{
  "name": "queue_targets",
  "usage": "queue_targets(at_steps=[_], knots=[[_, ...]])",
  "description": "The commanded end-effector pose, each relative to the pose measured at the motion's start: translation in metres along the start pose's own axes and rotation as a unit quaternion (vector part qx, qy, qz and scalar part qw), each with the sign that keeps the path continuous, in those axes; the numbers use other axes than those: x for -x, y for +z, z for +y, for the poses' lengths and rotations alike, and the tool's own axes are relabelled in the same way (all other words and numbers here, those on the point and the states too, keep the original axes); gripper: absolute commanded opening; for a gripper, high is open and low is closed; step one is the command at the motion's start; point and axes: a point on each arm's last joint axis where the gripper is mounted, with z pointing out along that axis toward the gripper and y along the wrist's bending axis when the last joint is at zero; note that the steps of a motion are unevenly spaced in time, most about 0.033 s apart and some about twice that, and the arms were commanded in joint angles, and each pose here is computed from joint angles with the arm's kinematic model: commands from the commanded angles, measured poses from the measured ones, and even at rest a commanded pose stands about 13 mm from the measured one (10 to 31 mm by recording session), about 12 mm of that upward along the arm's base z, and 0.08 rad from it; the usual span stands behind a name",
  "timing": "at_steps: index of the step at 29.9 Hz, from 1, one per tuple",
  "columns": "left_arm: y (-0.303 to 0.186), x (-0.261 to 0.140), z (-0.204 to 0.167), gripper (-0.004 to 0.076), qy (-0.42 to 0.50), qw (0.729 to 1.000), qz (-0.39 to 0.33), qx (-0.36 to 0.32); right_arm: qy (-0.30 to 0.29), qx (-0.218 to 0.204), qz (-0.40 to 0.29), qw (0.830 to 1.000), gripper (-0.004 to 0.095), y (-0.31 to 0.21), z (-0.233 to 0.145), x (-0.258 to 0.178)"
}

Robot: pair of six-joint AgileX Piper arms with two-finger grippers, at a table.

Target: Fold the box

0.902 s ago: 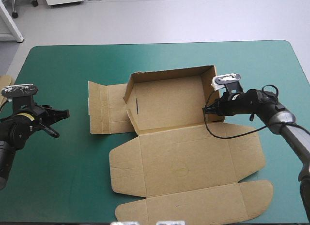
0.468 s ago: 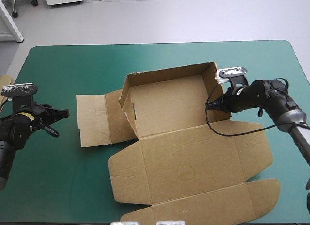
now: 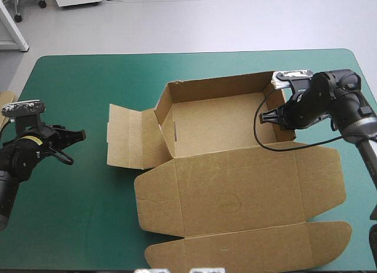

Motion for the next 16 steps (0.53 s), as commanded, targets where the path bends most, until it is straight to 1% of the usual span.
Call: queue_targets(at_steps=[1,3,5,8,12,14,16], knots=[[-0.010,0.013,-0.001,0.0167,-0.005,0.999,-0.053,-0.005,0.025,-0.002,-0.009,1.000,-0.0016,-0.005,0.000,0.006],[-0.010,0.013,-0.001,0.0167,-0.005,0.999,-0.051,-0.005,0.036,-0.002,0.017,0.999,-0.0016,0.004,0.000,0.008],[-0.010,0.013,-0.001,0.0167,-0.005,0.999,-0.049,-0.005,0.050,0.012,0.031,0.998,-0.0016,0.015,0.003,0.011],[-0.010,0.013,-0.001,0.0167,-0.005,0.999,-0.049,-0.005,0.065,0.031,0.036,0.997,-0.0016,0.028,0.006,0.016],[-0.010,0.013,-0.001,0.0167,-0.005,0.999,-0.048,-0.005,0.083,0.031,0.031,0.996,-0.0016,0.044,0.005,0.022],[-0.010,0.012,-0.001,0.0167,-0.005,0.999,-0.045,-0.005,0.076,0.033,0.020,0.996,-0.0016,0.050,0.005,0.026],[-0.010,0.011,-0.001,0.0167,-0.005,0.999,-0.041,-0.005,0.046,0.047,0.008,0.998,0.0017,0.050,0.007,0.028]])
